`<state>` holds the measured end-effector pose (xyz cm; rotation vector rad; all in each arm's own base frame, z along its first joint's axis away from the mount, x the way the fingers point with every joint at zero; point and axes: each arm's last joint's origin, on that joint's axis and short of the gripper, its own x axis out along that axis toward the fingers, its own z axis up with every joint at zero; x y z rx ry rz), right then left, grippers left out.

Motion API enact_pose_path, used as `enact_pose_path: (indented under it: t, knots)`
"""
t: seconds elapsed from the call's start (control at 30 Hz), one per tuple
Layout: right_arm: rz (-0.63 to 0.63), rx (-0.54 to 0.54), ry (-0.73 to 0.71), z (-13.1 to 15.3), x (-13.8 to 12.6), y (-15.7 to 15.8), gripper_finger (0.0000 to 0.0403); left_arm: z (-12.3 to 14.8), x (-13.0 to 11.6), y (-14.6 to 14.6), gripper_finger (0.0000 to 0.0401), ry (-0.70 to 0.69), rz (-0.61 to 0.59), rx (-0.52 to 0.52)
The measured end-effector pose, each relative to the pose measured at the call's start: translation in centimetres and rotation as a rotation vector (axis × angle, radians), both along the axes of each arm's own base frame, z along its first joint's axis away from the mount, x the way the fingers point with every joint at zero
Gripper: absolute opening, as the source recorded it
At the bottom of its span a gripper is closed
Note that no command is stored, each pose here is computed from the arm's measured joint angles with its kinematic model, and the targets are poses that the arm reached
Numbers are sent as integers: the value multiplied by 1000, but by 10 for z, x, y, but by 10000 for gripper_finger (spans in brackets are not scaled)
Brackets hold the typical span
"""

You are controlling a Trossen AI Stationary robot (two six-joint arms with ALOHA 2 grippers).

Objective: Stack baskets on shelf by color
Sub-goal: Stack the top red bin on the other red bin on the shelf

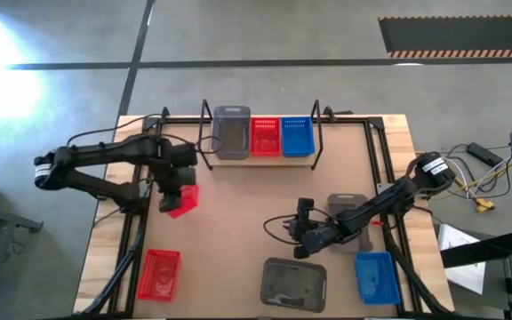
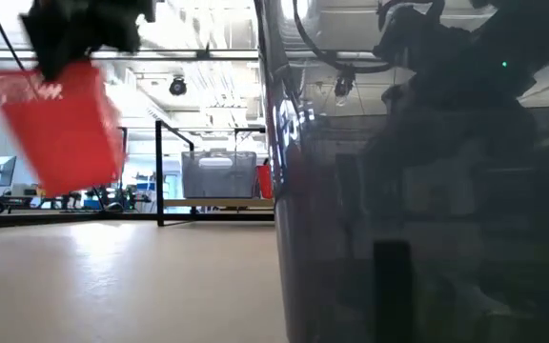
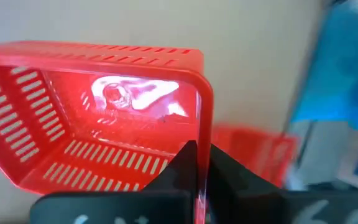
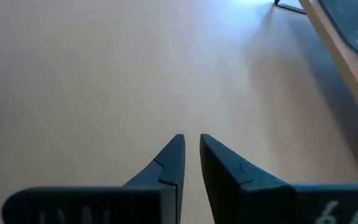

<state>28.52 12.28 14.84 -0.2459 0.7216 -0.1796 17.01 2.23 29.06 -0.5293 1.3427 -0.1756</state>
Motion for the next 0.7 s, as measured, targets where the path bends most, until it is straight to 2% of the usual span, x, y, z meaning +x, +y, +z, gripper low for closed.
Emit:
enact_pose_path:
  t: [0.1, 0.23, 0.3, 0.4, 0.53, 0.63, 0.7]
  knots:
    - [8, -5, 10, 5, -4, 0, 43, 19, 17, -6, 0, -193, -53, -13]
    - [12, 7, 6, 16, -12, 2, 43, 45, 50, -7, 0, -454, -99, 25]
    - [9, 23, -1, 21, -16, 4, 43, 56, 69, -5, 0, -558, -133, 63]
    - [1, 35, -21, 26, -23, 6, 43, 66, 104, 1, 0, -639, -172, 160]
    - [-40, 19, -58, 26, -31, 11, 43, 68, 154, 12, 0, -625, -238, 375]
    - [-55, 22, -79, 26, -35, 17, 43, 61, 188, 24, 0, -507, -259, 556]
    - [-55, 39, -86, 26, -37, 21, 43, 55, 204, 33, 0, -381, -253, 692]
